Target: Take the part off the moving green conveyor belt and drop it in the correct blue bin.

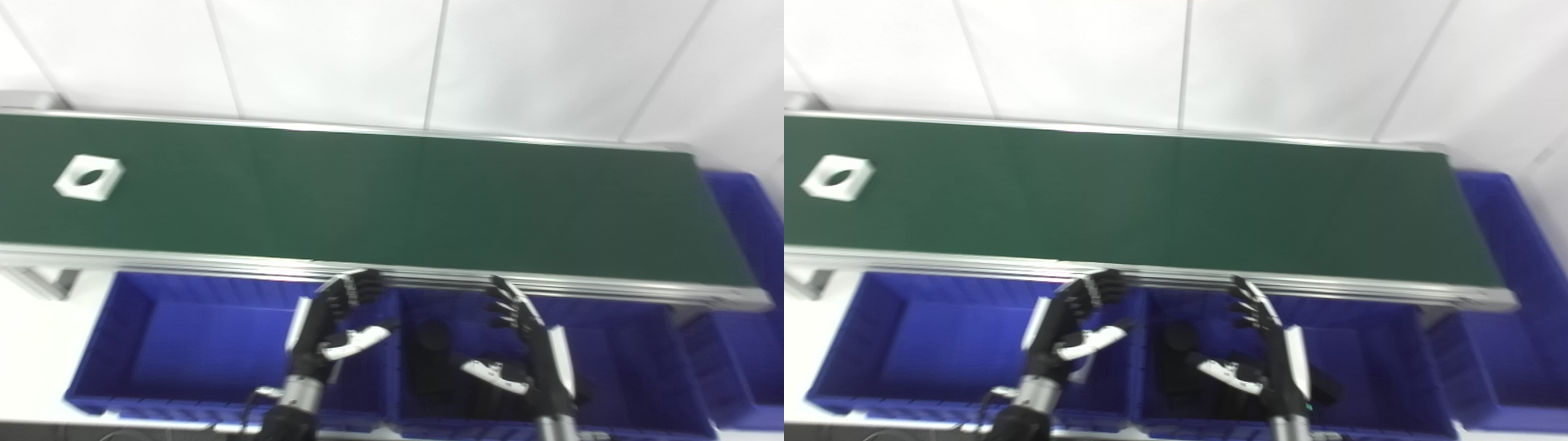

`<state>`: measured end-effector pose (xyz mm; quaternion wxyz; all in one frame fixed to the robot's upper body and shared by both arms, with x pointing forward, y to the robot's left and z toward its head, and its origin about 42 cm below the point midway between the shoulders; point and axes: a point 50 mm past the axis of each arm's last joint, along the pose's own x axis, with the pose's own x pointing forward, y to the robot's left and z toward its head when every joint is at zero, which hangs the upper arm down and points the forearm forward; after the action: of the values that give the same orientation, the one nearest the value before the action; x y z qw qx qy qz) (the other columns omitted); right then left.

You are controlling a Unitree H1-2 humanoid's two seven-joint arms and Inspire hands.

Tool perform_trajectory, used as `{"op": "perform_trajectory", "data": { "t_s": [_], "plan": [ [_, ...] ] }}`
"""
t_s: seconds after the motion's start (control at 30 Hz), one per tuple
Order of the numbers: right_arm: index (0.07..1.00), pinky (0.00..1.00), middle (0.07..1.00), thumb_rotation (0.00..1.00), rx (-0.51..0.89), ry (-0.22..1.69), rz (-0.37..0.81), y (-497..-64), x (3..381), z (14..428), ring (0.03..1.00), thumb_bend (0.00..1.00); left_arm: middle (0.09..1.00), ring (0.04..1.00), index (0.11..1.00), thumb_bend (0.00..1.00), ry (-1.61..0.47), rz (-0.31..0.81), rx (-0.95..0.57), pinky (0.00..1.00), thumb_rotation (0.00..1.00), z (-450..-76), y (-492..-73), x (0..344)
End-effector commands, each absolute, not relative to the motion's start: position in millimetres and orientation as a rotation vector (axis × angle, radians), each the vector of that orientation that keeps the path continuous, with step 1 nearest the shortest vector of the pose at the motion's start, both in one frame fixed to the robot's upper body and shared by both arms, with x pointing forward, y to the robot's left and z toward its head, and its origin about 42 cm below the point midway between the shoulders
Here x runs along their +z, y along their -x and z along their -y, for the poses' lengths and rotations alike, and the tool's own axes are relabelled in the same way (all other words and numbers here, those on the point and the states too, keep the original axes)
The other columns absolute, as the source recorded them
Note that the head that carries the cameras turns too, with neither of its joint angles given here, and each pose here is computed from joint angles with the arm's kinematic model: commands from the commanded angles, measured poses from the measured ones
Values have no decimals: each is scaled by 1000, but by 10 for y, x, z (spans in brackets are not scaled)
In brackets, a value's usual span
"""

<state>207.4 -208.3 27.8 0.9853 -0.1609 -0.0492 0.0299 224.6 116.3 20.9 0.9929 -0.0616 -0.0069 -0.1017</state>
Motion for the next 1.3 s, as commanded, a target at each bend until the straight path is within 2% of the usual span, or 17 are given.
{"op": "perform_trajectory", "data": {
  "t_s": [0.0, 0.17, 0.27, 0.43, 0.83, 0.9, 1.07, 1.27],
  "plan": [
    [854, 636, 799, 45, 65, 313, 178, -2167, 394, 2138, 734, 662, 691, 681, 676, 643, 122, 84, -200, 668, 0, -1088, -2331, 309],
    [853, 627, 796, 57, 74, 322, 173, -2206, 382, 2222, 725, 658, 685, 669, 672, 608, 133, 73, -186, 652, 0, -998, -2322, 293],
    [853, 624, 793, 8, 73, 313, 157, -2213, 342, 2239, 721, 669, 678, 667, 669, 614, 132, 66, -185, 666, 0, -968, -2310, 279],
    [857, 638, 799, 5, 86, 296, 134, -2226, 283, 2221, 731, 664, 672, 666, 669, 604, 122, 55, -175, 668, 0, -971, -2287, 249],
    [879, 650, 813, 0, 110, 292, 101, -2342, 201, 2264, 739, 617, 662, 664, 663, 665, 100, 18, -151, 672, 0, -884, -2348, 155],
    [897, 668, 829, 0, 111, 299, 90, -2359, 183, 2326, 758, 601, 661, 664, 657, 654, 87, 14, -146, 665, 0, -868, -2371, 141],
    [935, 740, 871, 0, 107, 283, 71, -2391, 170, 2435, 812, 558, 643, 643, 644, 699, 75, 5, -136, 646, 0, -822, -2434, 119],
    [943, 791, 878, 0, 99, 256, 62, -2440, 161, 2443, 834, 488, 625, 626, 643, 733, 40, 13, -131, 644, 0, -765, -2501, 124]
  ]
}}
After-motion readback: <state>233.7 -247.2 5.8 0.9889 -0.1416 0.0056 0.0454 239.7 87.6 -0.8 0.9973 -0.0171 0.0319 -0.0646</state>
